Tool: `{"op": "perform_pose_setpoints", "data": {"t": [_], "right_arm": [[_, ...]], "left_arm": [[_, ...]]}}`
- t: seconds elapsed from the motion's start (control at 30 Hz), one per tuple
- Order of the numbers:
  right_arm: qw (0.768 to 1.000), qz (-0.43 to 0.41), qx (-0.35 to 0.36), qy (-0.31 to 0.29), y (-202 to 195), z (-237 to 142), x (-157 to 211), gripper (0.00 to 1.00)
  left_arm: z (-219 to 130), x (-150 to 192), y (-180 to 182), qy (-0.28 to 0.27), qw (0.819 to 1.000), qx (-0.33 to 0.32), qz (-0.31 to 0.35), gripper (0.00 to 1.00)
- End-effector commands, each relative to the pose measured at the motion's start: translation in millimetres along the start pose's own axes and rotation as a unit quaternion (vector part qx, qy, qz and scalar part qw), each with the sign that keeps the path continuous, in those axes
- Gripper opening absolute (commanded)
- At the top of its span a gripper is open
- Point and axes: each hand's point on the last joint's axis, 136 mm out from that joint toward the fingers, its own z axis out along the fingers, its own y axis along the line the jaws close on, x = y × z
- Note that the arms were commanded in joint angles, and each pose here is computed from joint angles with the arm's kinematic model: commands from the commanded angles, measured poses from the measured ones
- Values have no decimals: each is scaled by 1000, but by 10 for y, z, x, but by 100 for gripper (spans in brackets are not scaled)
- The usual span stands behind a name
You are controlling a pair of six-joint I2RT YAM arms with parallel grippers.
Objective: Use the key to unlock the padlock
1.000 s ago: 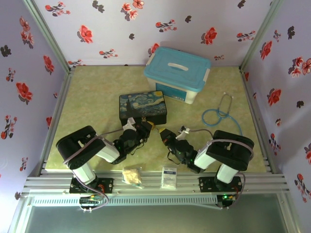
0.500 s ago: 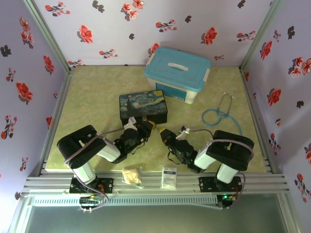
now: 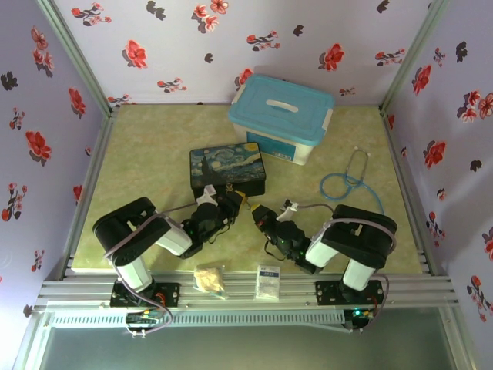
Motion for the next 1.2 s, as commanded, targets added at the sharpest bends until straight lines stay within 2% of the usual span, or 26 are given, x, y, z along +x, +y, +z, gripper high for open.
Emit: {"op": "perform_pose_setpoints", "data": {"t": [0.0,0.2,0.67,1.17], "right_arm": [[1000,14,-8,24,23,109,33,0],[999,5,-9,32,24,92,35,0],[999,6,-2,37,-32,97,52,0],[999,3,26,34,-245,146,56,0]], "left_arm": [[1,115,-449,29,997,71,-6,0],[24,144,-381,35,997,62,-2,0],[101,243,26,53,998,11,8,0],[39,337,-202,69,997,39,2,0]]}}
